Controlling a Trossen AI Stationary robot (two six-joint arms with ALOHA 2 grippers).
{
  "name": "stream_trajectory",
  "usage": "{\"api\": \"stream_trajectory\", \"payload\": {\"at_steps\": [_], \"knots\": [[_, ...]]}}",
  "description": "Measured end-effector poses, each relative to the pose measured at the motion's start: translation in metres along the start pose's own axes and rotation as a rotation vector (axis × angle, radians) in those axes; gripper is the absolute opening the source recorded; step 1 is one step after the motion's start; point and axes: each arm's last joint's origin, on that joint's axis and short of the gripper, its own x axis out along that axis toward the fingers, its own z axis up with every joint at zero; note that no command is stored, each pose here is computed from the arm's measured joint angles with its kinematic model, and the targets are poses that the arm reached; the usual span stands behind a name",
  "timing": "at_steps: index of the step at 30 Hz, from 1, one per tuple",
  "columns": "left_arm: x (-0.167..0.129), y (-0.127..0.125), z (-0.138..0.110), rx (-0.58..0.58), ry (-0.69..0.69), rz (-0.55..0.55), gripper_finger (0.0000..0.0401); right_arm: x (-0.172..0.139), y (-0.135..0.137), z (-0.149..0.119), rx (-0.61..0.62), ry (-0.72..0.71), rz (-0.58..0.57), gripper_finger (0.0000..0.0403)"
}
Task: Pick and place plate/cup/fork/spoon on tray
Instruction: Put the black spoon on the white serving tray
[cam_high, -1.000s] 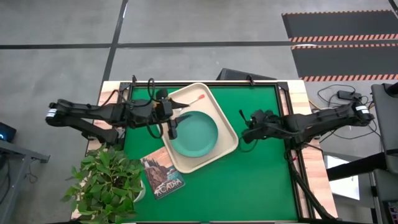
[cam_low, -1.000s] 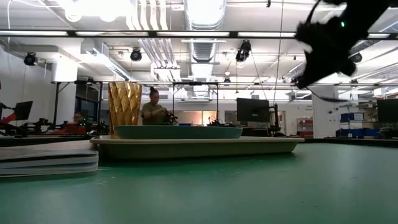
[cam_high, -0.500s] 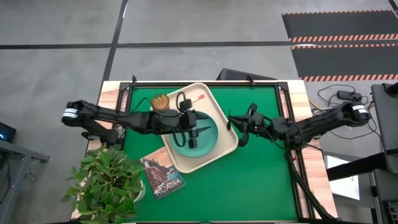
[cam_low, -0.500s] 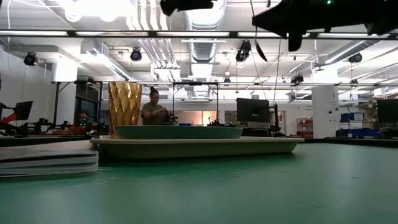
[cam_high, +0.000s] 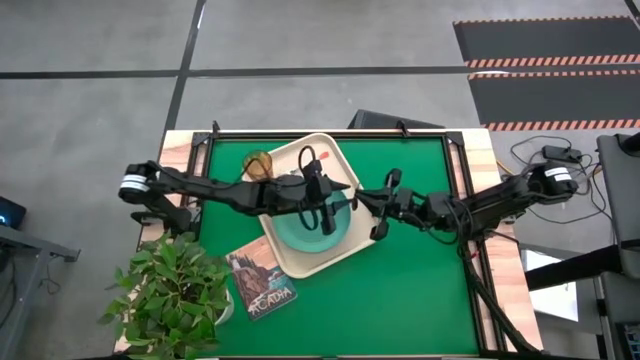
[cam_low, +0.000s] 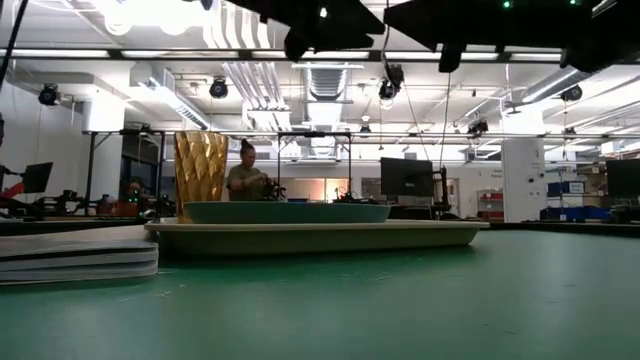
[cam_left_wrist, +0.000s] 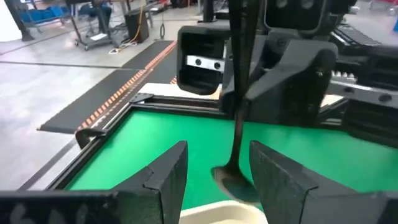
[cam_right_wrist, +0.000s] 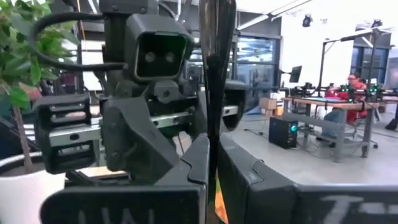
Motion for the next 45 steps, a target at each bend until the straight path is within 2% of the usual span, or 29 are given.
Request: {"api": "stream_trajectory", "payload": {"at_steps": [6,12,15,19,22,26,32,35,38,42,45], "knots": [[0.009,0.005,-0.006,-0.053,0.000,0.022,0.0154,0.010,0.004,0.001,-0.009,-0.005,0.000,0.0011],[0.013,0.006,-0.010,-0.048,0.013,0.028,0.0144,0.018,0.006,0.005,-0.015,-0.011,-0.027,0.0011],[0.013,0.006,-0.011,-0.042,0.020,0.030,0.0106,0.021,0.006,0.005,-0.021,-0.013,-0.064,0.0011],[0.013,0.006,-0.013,-0.032,0.033,0.036,0.0018,0.022,0.006,0.002,-0.028,0.002,-0.079,0.0010],[0.013,0.006,-0.014,-0.012,0.045,0.032,0.0005,0.023,0.007,0.001,-0.028,0.006,-0.080,0.0011],[0.008,0.007,-0.016,-0.012,0.114,0.034,0.0002,0.022,0.006,0.000,-0.010,0.035,-0.079,0.0036],[-0.014,0.015,-0.016,-0.089,0.298,0.000,0.0001,0.020,0.004,0.005,0.008,0.140,-0.075,0.0108],[-0.024,0.020,-0.017,-0.155,0.377,-0.026,0.0001,0.022,0.004,0.015,-0.064,0.251,-0.061,0.0138],[-0.029,0.023,-0.021,-0.224,0.443,-0.033,0.0001,0.027,0.006,0.029,-0.195,0.392,-0.021,0.0157],[-0.029,0.023,-0.025,-0.306,0.496,-0.081,0.0000,0.038,0.012,0.052,-0.418,0.548,0.134,0.0167],[-0.028,0.024,-0.029,-0.383,0.537,-0.134,0.0000,0.049,0.017,0.071,-0.579,0.610,0.270,0.0167]]}}
